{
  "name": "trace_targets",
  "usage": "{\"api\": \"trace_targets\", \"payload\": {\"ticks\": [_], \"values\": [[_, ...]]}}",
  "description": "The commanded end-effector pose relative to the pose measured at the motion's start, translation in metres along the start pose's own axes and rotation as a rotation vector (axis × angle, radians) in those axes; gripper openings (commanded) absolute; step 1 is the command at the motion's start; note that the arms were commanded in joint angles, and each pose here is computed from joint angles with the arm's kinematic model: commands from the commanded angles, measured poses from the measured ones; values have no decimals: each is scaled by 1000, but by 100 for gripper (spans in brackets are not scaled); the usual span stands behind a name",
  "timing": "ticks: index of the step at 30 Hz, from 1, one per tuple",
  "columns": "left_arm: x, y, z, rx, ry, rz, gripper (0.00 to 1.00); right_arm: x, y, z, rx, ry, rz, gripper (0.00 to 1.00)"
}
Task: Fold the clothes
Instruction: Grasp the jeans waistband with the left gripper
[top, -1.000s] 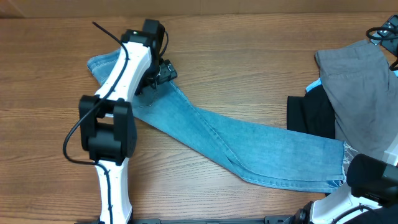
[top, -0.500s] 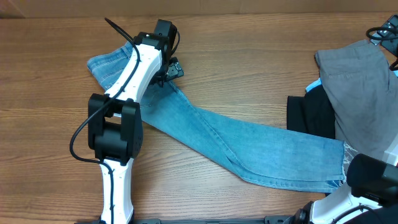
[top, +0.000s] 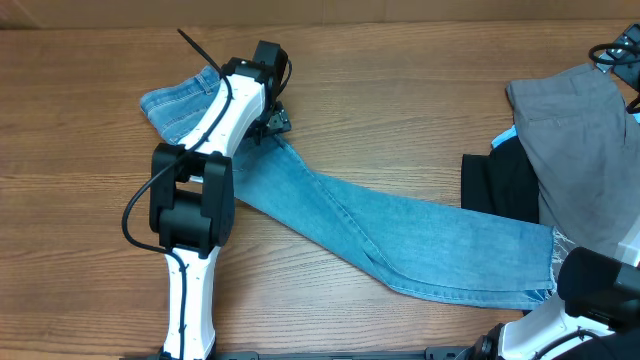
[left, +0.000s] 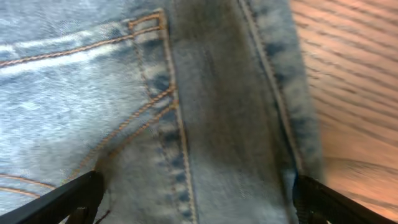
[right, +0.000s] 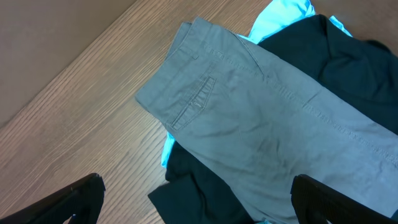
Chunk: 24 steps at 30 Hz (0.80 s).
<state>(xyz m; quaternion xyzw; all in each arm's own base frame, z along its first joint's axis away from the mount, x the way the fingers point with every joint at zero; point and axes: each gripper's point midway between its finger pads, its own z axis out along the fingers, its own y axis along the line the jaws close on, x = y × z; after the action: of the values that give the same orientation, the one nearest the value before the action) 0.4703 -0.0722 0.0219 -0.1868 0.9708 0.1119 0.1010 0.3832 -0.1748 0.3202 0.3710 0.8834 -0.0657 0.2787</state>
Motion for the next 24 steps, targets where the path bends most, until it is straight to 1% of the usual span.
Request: {"api": "trace_targets", "payload": {"ticks": [1, 7, 12, 19, 24], "values": [[-8, 10, -2, -77, -44, 36, 100, -5, 0, -18, -20, -45, 10, 100], [-4, 32, -3, -166, -26, 49, 100, -5, 0, -18, -20, -45, 10, 100], [0, 50, -2, -212, 12, 32, 100, -5, 0, -18, -20, -45, 10, 100], [7, 81, 0, -271, 80, -32, 100, -5, 0, -18, -20, -45, 10, 100], [11, 110, 1, -321, 134, -128, 100, -5, 0, -18, -20, -45, 10, 100]]}}
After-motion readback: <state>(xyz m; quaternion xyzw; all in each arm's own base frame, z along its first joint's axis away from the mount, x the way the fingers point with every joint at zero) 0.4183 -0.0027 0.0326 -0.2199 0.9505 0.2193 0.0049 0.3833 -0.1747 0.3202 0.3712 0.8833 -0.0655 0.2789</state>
